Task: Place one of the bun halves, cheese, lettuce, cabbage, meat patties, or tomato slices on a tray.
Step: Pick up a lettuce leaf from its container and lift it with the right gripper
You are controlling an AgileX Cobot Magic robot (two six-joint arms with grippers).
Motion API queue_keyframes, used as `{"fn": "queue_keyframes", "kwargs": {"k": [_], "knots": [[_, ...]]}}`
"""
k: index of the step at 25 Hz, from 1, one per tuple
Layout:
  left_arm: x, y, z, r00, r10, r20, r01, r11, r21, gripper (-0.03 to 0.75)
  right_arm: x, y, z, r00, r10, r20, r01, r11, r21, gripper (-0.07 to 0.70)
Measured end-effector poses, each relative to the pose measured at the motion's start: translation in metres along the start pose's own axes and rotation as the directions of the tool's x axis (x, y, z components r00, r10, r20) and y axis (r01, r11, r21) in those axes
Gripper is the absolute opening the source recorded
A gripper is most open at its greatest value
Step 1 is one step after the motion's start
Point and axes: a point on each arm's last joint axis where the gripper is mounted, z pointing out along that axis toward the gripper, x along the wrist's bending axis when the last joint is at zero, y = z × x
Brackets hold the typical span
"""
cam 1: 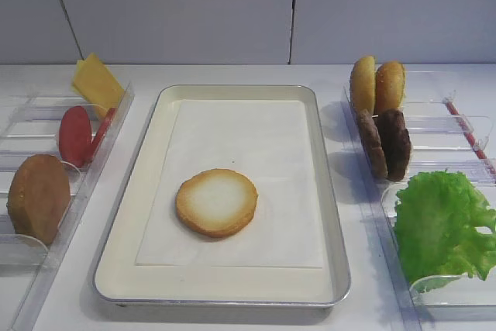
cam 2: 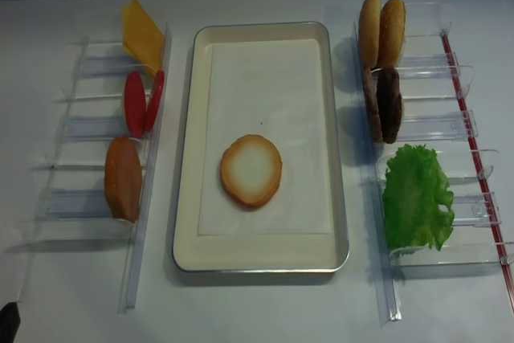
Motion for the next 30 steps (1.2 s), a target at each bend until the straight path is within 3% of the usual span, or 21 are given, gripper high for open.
{"fn": "queue_keyframes", "kwargs": {"k": [16, 21, 26, 30], "knots": [[0.0, 0.0, 0.0, 1.0, 0.0, 0.0, 0.0, 1.0, 0.0, 0.322, 0.0, 0.0, 0.0, 1.0, 0.002, -0.004, -0.002, 1.0, -0.002, 0.575], [0.0, 0.0, 0.0, 1.0, 0.0, 0.0, 0.0, 1.0, 0.0, 0.322, 0.005, 0.007, -0.006, 0.998, 0.025, -0.055, -0.025, 1.0, -0.006, 0.575], [0.0, 0.0, 0.0, 1.0, 0.0, 0.0, 0.0, 1.0, 0.0, 0.322, 0.008, 0.024, 0.002, 0.996, 0.046, -0.083, -0.037, 0.993, 0.11, 0.575], [0.0, 0.0, 0.0, 1.0, 0.0, 0.0, 0.0, 1.0, 0.0, 0.322, 0.013, 0.041, 0.01, 0.987, 0.087, -0.131, -0.054, 0.969, 0.241, 0.575]]}}
